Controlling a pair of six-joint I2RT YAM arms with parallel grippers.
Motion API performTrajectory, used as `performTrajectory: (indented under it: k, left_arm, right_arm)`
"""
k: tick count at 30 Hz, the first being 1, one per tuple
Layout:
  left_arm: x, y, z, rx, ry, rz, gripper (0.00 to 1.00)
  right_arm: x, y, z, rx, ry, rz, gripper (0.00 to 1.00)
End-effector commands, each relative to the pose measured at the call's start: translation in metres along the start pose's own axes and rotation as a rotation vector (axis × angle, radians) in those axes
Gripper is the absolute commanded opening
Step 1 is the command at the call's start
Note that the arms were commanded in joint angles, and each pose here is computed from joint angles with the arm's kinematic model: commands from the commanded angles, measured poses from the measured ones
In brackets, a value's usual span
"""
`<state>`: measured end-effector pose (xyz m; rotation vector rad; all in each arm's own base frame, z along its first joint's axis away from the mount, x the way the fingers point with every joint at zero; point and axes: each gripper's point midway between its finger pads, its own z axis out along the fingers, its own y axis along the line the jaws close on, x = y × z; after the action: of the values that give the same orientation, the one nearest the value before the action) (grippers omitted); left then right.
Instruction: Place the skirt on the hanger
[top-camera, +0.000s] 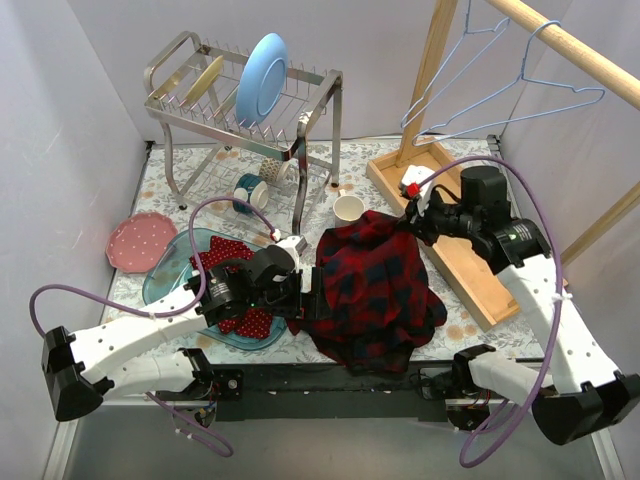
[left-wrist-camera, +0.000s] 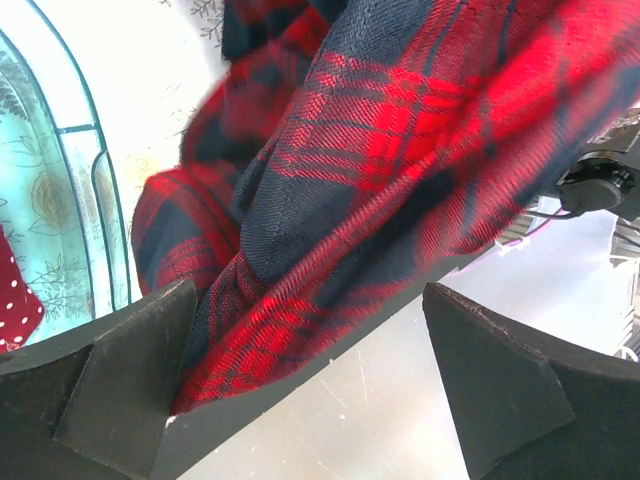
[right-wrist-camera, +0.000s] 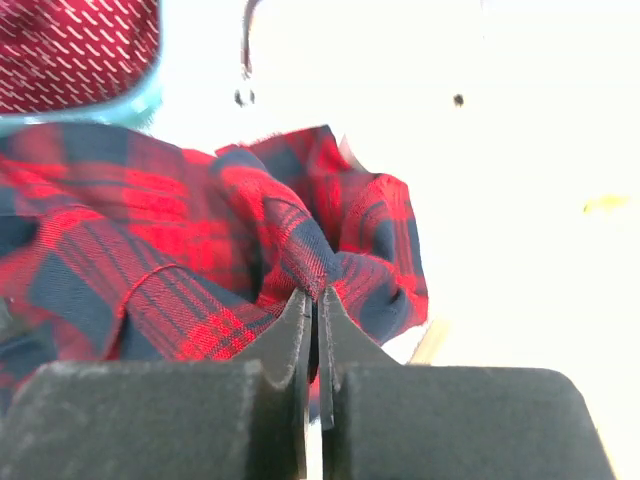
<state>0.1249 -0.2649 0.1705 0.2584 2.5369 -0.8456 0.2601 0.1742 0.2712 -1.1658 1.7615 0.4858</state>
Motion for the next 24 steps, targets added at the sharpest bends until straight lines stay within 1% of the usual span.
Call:
performTrajectory:
  k: [1, 2, 3, 4, 5, 6, 8, 9, 10, 12, 13, 15, 16, 17, 18, 19, 20, 21, 22, 23, 24]
  left_arm:
    - [0.011, 0.018, -0.009, -0.064, 0.035, 0.015, 0.98]
    - [0.015, 0.022, -0.008, -0.072, 0.042, 0.014, 0.98]
    - [0.022, 0.02, -0.008, -0.051, 0.074, 0.011, 0.98]
    - [0.028, 0.021, -0.007, -0.044, 0.097, 0.009, 0.98]
    - [0.039, 0.026, -0.002, -0.049, 0.141, 0.002, 0.98]
    - [0.049, 0.026, 0.0, -0.037, 0.186, -0.013, 0.98]
    - [0.068, 0.029, 0.008, -0.02, 0.257, -0.04, 0.98]
    - [0.075, 0.023, 0.007, 0.017, 0.295, -0.056, 0.98]
    - [0.076, 0.019, 0.009, 0.044, 0.296, -0.058, 0.98]
    - [0.075, 0.018, 0.007, 0.044, 0.294, -0.061, 0.98]
    - [0.073, 0.02, 0.004, 0.019, 0.293, -0.063, 0.98]
    - [0.059, 0.019, -0.002, -0.004, 0.237, -0.054, 0.98]
    - [0.037, 0.013, -0.007, -0.019, 0.157, -0.046, 0.98]
    - [0.026, 0.009, -0.012, -0.018, 0.114, -0.044, 0.98]
    - [0.015, 0.002, -0.016, -0.006, 0.074, -0.036, 0.98]
    - [-0.007, -0.011, -0.023, 0.022, -0.003, -0.02, 0.98]
    - [-0.018, -0.019, -0.026, 0.042, -0.038, -0.009, 0.98]
    - [-0.026, -0.026, -0.027, 0.058, -0.062, 0.002, 0.98]
    - [-0.042, -0.042, -0.025, 0.09, -0.094, 0.015, 0.98]
    - [-0.049, -0.049, -0.021, 0.102, -0.105, 0.035, 0.98]
    - [-0.055, -0.054, -0.015, 0.106, -0.112, 0.043, 0.98]
  right_arm:
    - [-0.003, 0.005, -0.01, -0.001, -0.045, -0.042, 0.01]
    - [0.01, 0.004, -0.009, 0.012, -0.014, -0.06, 0.01]
    - [0.028, 0.005, -0.008, 0.02, 0.033, -0.07, 0.01]
    - [0.05, 0.002, -0.012, 0.065, 0.097, -0.094, 0.01]
    - [0.084, 0.007, -0.009, 0.058, 0.187, -0.091, 0.01]
    - [0.106, 0.008, -0.011, 0.052, 0.255, -0.138, 0.01]
    - [0.157, 0.025, -0.021, 0.0, 0.406, -0.144, 0.01]
    - [0.169, 0.029, -0.025, -0.018, 0.441, -0.178, 0.01]
    - [0.182, 0.035, -0.034, -0.023, 0.488, -0.195, 0.01]
    - [0.202, 0.042, -0.04, -0.031, 0.544, -0.201, 0.01]
    - [0.207, 0.038, -0.046, 0.001, 0.571, -0.221, 0.01]
    - [0.212, 0.039, -0.051, 0.008, 0.596, -0.234, 0.01]
    - [0.213, 0.042, -0.052, -0.007, 0.592, -0.243, 0.01]
    - [0.215, 0.047, -0.052, -0.032, 0.59, -0.242, 0.01]
    - [0.217, 0.053, -0.052, -0.064, 0.593, -0.232, 0.01]
    - [0.218, 0.057, -0.05, -0.083, 0.585, -0.222, 0.01]
    - [0.217, 0.056, -0.049, -0.082, 0.585, -0.212, 0.05]
    - [0.214, 0.055, -0.049, -0.077, 0.582, -0.208, 0.13]
    - [0.204, 0.051, -0.049, -0.062, 0.557, -0.211, 0.17]
    - [0.196, 0.049, -0.049, -0.052, 0.539, -0.202, 0.22]
    - [0.188, 0.048, -0.049, -0.047, 0.517, -0.198, 0.37]
